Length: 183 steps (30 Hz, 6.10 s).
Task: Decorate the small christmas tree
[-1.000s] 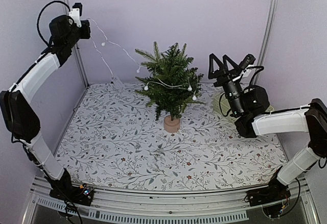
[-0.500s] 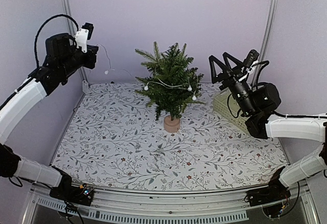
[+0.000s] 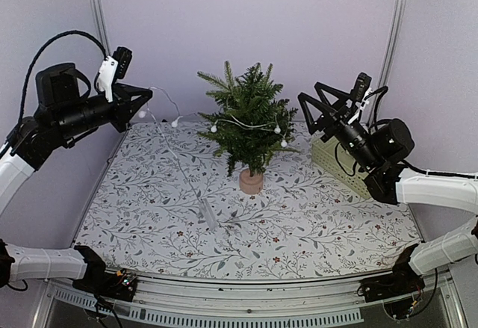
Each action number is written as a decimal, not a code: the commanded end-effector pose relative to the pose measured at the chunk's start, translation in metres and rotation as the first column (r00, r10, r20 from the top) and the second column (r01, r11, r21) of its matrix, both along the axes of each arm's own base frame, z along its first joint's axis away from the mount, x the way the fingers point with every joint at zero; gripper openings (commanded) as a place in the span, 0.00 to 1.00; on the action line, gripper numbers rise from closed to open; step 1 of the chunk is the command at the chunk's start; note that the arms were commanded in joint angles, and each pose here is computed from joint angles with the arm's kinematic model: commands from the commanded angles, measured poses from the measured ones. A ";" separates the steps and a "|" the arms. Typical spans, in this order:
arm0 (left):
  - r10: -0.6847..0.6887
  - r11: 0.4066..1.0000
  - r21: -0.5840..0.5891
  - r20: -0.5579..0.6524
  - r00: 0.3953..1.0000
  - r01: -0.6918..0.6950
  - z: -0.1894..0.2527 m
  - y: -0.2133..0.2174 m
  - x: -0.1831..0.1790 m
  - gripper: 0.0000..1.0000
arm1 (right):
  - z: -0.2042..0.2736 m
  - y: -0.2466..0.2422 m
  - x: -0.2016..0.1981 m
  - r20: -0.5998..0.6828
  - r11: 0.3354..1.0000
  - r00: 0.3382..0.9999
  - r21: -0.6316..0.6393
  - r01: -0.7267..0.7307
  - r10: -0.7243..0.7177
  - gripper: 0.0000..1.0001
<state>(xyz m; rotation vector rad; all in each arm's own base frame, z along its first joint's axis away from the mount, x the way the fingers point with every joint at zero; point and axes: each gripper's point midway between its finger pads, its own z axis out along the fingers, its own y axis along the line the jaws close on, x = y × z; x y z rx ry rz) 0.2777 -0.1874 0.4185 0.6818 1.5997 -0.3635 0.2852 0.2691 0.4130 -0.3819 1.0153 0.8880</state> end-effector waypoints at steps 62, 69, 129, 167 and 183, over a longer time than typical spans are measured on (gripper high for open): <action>-0.434 0.901 -0.158 -0.291 0.853 0.405 -0.106 -0.030 -0.110 0.00 | -0.022 0.017 -0.028 -0.076 0.975 0.979 -0.101 -0.196 0.189 0.69; -0.199 0.970 -0.191 -0.295 0.935 0.147 -0.097 0.008 -0.084 0.00 | -0.021 0.016 -0.029 -0.074 0.975 0.979 -0.100 -0.197 0.190 0.69; -0.678 0.724 -0.286 -0.463 0.572 0.627 -0.144 -0.106 -0.149 0.00 | -0.052 0.047 -0.050 -0.153 0.905 0.924 -0.197 -0.376 0.350 0.56; -0.797 0.599 -0.251 -0.099 0.596 0.760 -0.028 -0.208 -0.103 0.00 | -0.177 0.101 -0.107 -0.227 0.827 0.861 -0.251 -0.503 0.455 0.67; -0.808 0.580 -0.244 -0.058 0.586 0.777 -0.022 -0.209 -0.107 0.00 | -0.208 0.151 -0.130 -0.189 0.770 0.817 -0.275 -0.576 0.544 0.61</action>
